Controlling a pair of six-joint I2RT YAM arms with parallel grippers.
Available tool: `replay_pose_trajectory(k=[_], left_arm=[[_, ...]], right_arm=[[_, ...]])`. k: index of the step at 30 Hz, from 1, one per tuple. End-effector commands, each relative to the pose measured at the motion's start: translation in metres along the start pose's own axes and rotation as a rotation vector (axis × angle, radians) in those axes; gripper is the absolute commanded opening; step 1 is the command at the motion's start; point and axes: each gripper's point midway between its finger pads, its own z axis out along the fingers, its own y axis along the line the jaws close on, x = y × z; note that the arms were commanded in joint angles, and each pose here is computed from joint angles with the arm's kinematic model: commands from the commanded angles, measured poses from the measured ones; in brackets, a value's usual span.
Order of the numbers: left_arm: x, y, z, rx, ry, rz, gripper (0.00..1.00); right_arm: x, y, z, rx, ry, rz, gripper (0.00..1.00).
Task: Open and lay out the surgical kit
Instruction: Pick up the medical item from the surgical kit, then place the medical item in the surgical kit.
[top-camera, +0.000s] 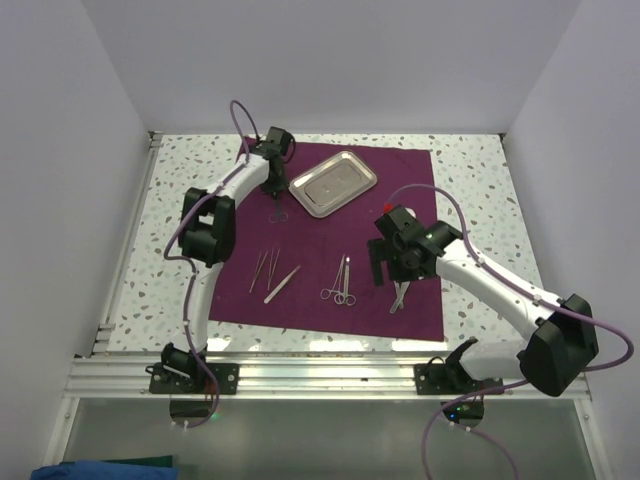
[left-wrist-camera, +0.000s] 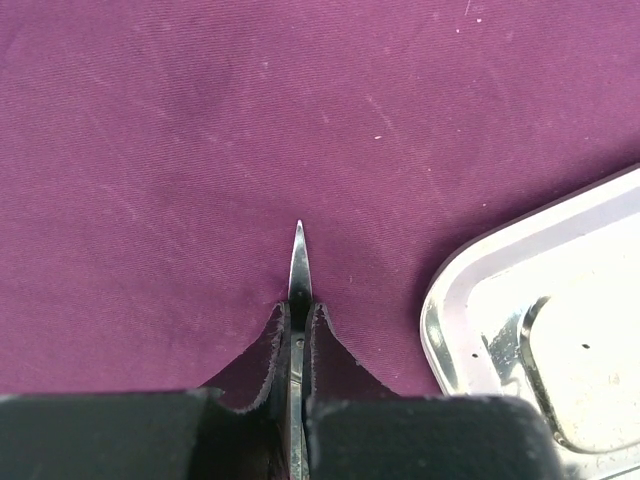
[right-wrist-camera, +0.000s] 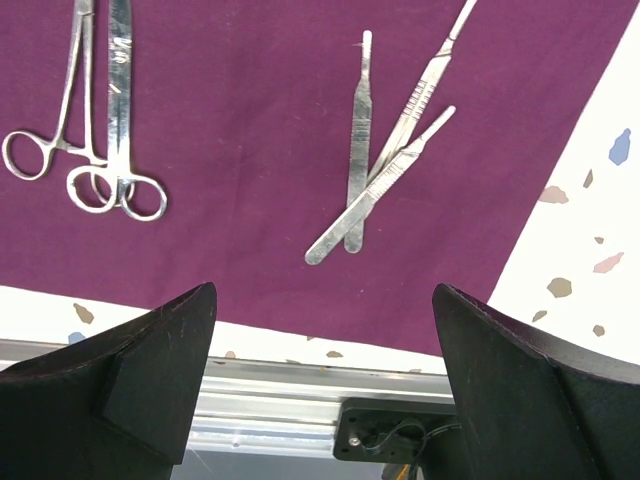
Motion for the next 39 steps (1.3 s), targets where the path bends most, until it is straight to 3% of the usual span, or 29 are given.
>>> replay_pose_trajectory(k=[1,9,15,20,29,39], left_arm=[[0.034,0.000,0.019,0.039,0.128,0.028,0.00],[-0.049,-0.024,-0.039,0.182,-0.033,-0.020,0.00],[-0.067,-0.026,-0.070,0.230,-0.084,-0.023,0.00],[-0.058,-0.026,-0.099,0.261,-0.079,-0.024,0.00],[0.046,-0.077,-0.159,0.323,-0.047,0.092,0.00],[0.160,-0.131,-0.178,0.398,0.047,0.126,0.00]], right_arm=[[-0.021,0.009,-0.008,-0.047,-0.059,0.000,0.93],[-0.022,0.009,-0.013,-0.058,-0.080,0.012,0.93],[-0.017,0.006,-0.016,-0.069,-0.099,0.038,0.93],[-0.012,0.003,-0.017,-0.069,-0.103,0.053,0.93],[-0.010,-0.009,-0.021,-0.044,-0.122,0.052,0.93],[0.000,-0.026,-0.032,-0.032,-0.136,0.046,0.93]])
